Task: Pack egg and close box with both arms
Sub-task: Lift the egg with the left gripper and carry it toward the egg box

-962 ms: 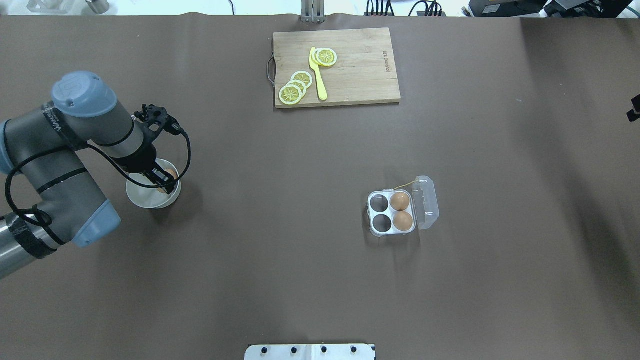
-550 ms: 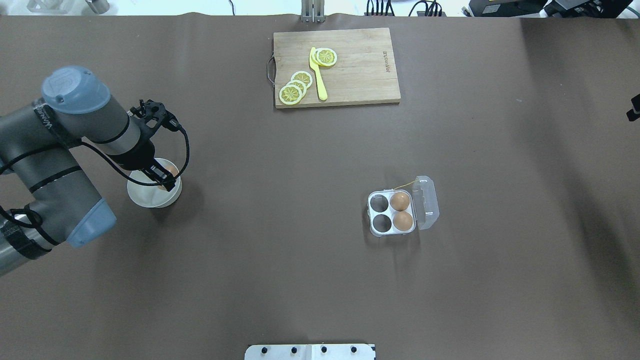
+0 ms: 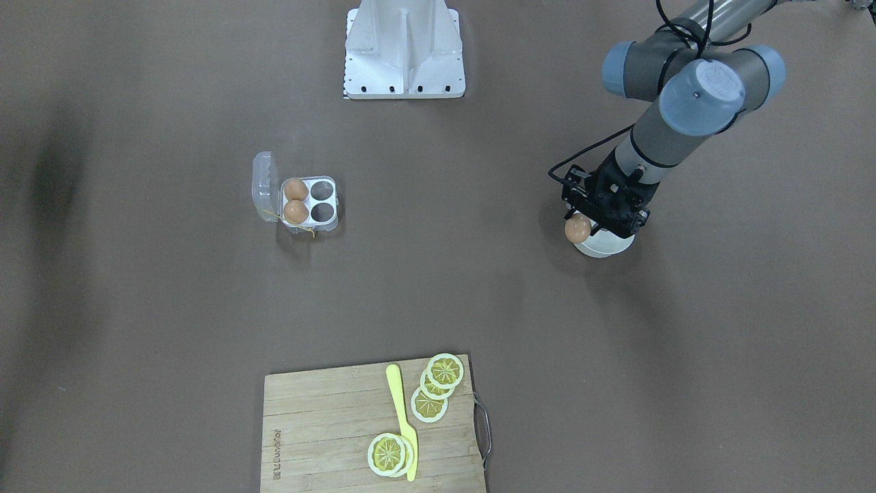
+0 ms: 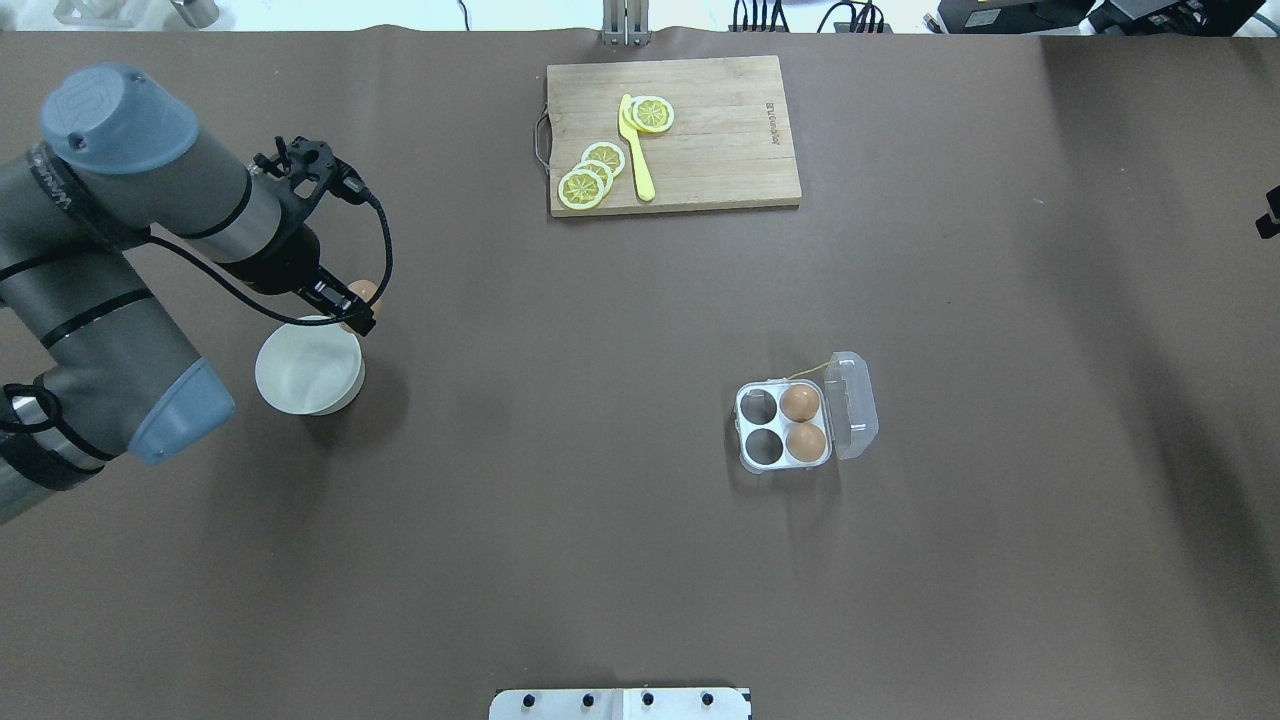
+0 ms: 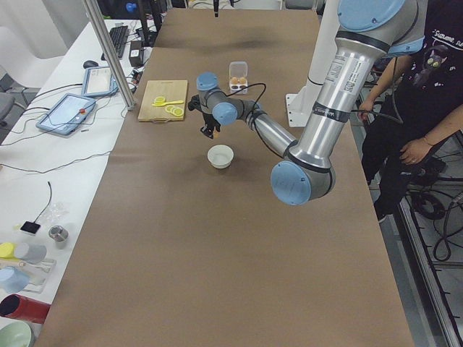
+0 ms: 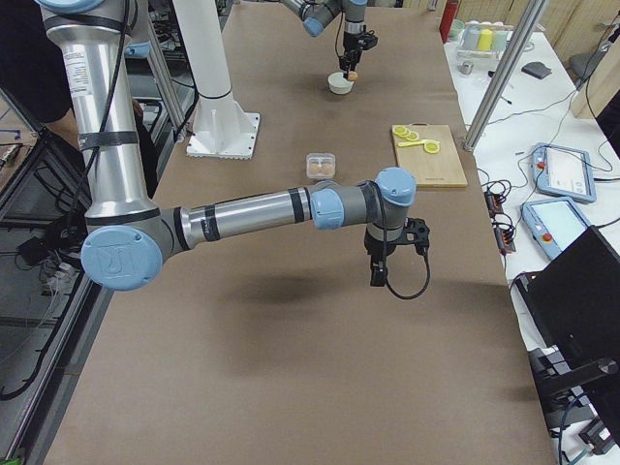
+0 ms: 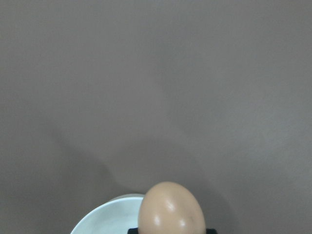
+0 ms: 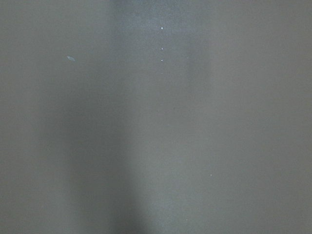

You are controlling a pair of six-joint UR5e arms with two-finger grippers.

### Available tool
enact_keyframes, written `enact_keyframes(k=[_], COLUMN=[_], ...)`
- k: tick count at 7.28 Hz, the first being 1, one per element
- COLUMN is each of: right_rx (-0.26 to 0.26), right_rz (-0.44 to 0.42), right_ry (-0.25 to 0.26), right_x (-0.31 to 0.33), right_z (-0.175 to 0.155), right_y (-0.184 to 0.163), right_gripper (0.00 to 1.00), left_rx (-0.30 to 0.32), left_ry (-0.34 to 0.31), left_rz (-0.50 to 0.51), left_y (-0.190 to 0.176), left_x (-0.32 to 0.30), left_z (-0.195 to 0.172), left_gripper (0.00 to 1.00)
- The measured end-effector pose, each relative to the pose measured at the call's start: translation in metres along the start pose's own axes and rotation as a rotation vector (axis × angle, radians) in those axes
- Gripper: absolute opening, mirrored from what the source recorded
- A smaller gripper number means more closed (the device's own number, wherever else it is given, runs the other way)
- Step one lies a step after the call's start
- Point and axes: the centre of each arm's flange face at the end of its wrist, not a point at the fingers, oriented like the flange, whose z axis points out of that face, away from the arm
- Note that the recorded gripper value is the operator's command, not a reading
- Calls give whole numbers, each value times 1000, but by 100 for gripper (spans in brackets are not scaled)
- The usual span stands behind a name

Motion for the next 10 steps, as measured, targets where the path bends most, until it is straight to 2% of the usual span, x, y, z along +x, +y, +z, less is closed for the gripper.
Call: enact_keyframes(k=[3,6,10], right_rx=[-8,-12,-9], right_rz=[8,12,14], right_ry=[0,0,-2], right_x=[4,6,7], right_z=[3,5,3], right_y=[2,3,4], right_gripper=[100,100,100], left_rx=[122,238,387], left_ry=[79,228,267], left_rz=[-89,-178,-215], left_y=[-53,-90,-124], left_x=[58,116,241], left_z=[-31,-21,15], left_gripper=[48,48,48])
